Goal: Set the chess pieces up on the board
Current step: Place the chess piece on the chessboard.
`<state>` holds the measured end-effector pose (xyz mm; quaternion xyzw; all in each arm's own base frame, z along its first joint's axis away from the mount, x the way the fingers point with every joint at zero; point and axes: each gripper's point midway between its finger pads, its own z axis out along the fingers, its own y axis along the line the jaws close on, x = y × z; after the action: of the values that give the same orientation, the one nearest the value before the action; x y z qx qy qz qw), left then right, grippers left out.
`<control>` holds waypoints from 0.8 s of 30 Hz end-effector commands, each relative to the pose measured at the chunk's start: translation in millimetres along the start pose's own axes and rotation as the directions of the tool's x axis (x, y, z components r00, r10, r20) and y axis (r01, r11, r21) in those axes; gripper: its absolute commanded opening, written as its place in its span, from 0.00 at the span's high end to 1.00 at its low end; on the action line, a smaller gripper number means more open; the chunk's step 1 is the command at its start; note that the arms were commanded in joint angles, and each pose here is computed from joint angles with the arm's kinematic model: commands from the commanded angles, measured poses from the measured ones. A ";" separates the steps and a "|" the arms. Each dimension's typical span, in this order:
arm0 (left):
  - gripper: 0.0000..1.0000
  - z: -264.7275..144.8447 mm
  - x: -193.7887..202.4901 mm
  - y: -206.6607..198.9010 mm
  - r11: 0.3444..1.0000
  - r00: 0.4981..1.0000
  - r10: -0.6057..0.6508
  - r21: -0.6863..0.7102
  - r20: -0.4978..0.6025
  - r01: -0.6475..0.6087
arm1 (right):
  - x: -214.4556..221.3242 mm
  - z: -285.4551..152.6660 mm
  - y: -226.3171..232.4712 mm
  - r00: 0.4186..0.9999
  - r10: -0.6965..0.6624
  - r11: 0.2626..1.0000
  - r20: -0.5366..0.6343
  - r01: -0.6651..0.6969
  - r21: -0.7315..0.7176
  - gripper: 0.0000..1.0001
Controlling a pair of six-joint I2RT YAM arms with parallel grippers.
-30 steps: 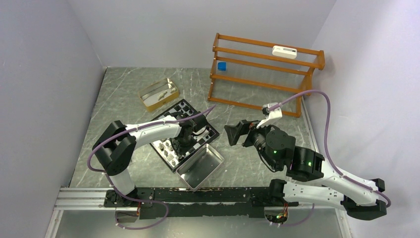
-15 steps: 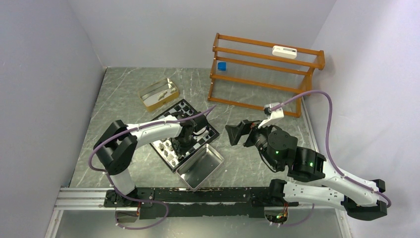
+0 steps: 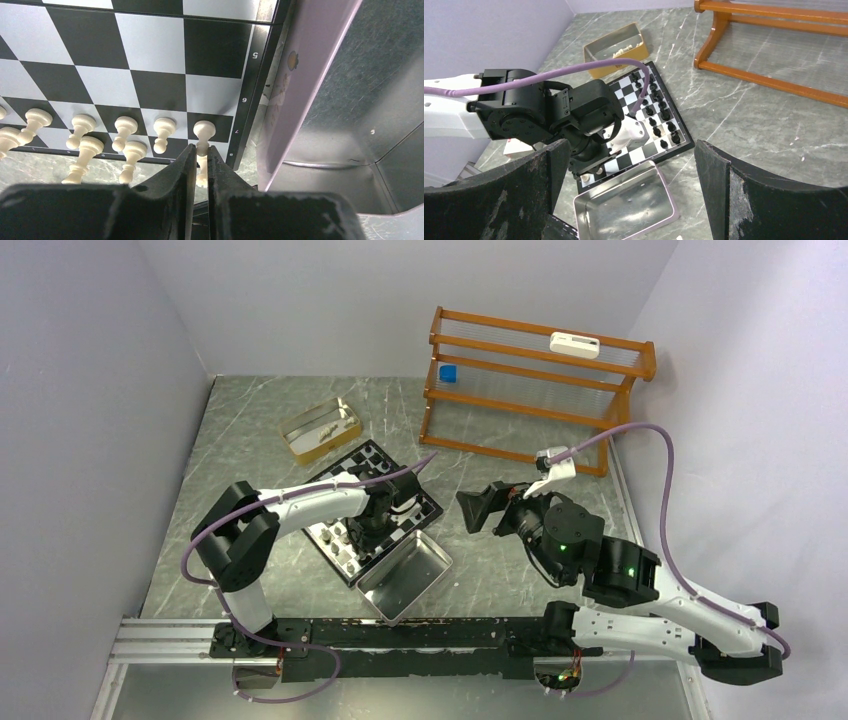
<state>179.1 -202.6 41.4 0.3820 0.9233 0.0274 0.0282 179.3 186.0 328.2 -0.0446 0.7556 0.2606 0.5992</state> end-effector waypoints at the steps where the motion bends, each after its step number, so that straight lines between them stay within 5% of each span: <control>1: 0.83 2.4 2.4 -0.6 1.000 1.000 0.002 -0.016 -0.024 -0.002 | -10.3 -4.4 -4.5 0.999 0.029 1.000 0.032 -0.029 0.008 0.00; 24: 0.74 -10.8 -5.3 2.6 0.999 1.000 0.014 -0.031 0.012 -0.014 | -8.7 -5.7 -5.3 0.999 0.019 1.000 0.027 -0.019 0.003 0.00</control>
<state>178.8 -200.8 39.0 0.3849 0.9219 0.0371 0.0231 176.8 181.3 331.9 -0.0420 0.7518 0.2682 0.6010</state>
